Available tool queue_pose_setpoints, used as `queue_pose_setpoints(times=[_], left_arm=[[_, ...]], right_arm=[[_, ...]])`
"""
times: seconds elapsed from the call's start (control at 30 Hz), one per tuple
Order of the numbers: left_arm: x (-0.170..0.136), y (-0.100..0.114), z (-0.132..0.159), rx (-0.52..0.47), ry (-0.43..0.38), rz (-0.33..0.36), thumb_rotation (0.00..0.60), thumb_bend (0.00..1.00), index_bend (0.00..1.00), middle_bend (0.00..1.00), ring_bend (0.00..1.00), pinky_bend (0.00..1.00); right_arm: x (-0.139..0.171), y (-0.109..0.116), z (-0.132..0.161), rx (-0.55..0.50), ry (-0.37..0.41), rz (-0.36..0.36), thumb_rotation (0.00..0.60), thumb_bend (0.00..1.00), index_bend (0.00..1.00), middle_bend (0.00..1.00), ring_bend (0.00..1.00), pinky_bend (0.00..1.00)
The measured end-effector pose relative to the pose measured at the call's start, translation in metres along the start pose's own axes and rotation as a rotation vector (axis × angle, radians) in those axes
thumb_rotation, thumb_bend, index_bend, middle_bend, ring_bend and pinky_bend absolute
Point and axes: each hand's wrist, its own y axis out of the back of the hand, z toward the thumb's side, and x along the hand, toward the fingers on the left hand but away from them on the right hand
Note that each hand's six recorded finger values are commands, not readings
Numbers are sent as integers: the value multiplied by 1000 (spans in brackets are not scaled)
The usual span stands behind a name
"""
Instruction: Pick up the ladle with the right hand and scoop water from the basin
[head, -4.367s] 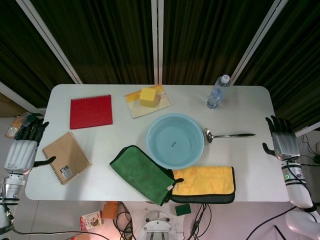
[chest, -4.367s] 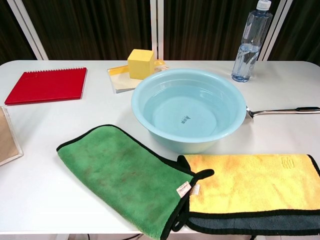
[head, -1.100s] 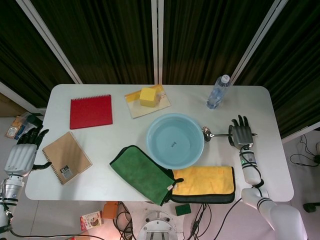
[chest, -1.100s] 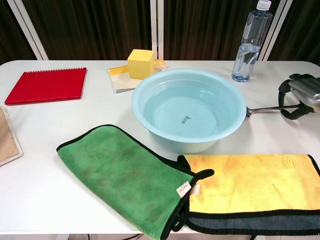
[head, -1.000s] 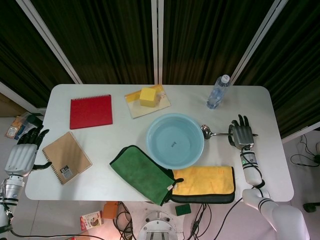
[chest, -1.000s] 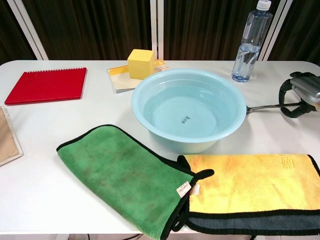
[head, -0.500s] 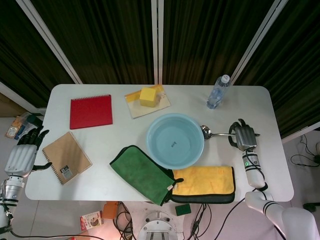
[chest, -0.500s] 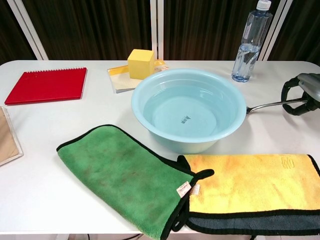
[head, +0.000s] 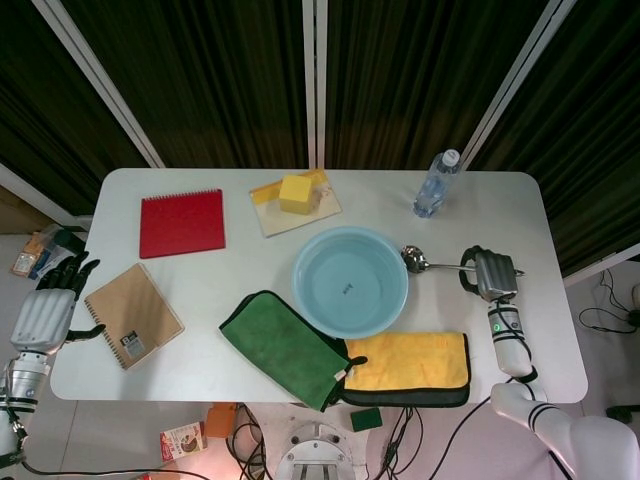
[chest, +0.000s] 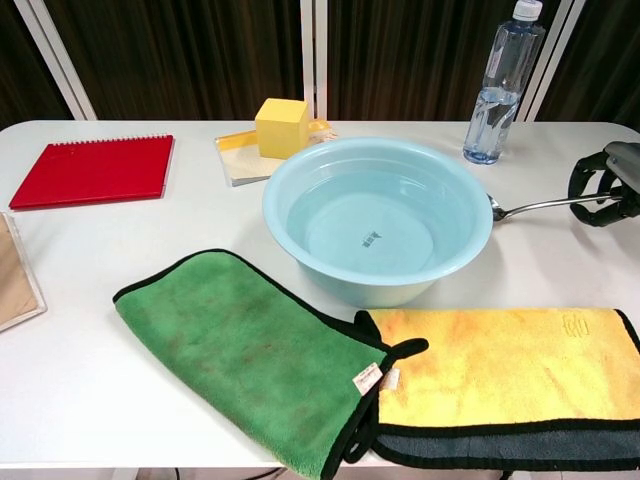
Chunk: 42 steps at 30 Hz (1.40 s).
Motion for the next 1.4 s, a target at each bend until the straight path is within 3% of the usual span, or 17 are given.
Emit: queue_pose_setpoints(times=[0.17, 0.33, 0.83, 1.17, 1.4], left_arm=[[0, 0, 0, 0, 1, -1, 600, 20, 110, 0, 0, 158], [0, -1, 0, 0, 2, -4, 600, 20, 109, 0, 0, 157], [0, -2, -1, -2, 0, -5, 600, 20, 110, 0, 0, 158], [0, -2, -1, -4, 1, -2, 600, 20, 110, 0, 0, 158], [0, 0, -1, -3, 1, 3, 600, 19, 110, 0, 0, 158]], right_arm=[[0, -1, 0, -3, -7, 5, 600, 560, 747, 431, 614, 825], [0, -2, 0, -21, -17, 7, 600, 561, 729, 467, 631, 825], [1, -3, -2, -70, -46, 14, 600, 573, 706, 703, 666, 825], [1, 1, -2, -85, -46, -6, 600, 579, 706, 729, 681, 825], [2, 11, 1, -143, -24, -60, 600, 590, 706, 735, 688, 825]])
